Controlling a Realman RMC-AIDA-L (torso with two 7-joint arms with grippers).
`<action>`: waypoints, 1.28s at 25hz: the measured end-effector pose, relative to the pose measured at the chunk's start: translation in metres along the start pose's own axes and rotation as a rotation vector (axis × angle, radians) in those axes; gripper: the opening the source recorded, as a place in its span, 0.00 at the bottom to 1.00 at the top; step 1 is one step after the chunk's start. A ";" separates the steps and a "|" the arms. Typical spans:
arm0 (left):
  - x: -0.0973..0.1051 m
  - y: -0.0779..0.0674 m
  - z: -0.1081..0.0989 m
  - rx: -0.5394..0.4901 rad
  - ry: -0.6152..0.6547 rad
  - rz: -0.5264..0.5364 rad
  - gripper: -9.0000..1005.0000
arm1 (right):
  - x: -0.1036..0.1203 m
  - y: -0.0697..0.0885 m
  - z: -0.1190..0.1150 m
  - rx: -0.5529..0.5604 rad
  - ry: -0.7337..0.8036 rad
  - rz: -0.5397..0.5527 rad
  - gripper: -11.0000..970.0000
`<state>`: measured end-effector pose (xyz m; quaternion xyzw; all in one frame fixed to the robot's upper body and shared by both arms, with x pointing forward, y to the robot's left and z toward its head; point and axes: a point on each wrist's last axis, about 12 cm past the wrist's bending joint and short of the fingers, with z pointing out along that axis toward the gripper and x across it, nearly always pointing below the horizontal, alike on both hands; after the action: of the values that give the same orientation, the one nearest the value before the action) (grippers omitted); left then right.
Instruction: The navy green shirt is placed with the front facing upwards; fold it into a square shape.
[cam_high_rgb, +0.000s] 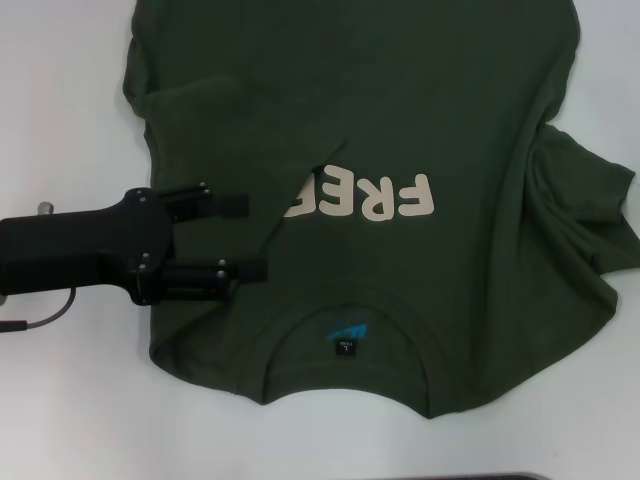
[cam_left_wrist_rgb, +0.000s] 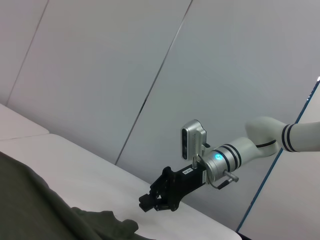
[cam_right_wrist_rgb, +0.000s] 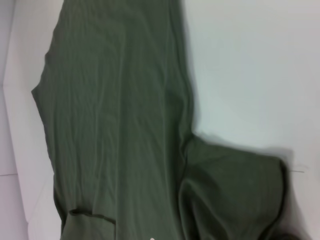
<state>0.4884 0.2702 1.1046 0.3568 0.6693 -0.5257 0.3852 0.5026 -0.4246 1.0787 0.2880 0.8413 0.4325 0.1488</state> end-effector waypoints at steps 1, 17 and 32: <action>0.000 0.000 0.000 0.000 0.000 0.000 0.90 | 0.000 -0.001 0.000 0.002 0.003 0.002 0.03; 0.001 0.000 0.001 -0.003 -0.002 -0.002 0.90 | 0.002 -0.007 0.004 0.008 -0.024 0.049 0.56; 0.001 0.000 0.004 -0.001 -0.006 0.003 0.90 | 0.004 -0.007 0.018 0.017 -0.034 0.054 0.57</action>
<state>0.4888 0.2665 1.1034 0.3558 0.6681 -0.5258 0.3881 0.5057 -0.4139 1.0625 0.3193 0.8342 0.4243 0.1487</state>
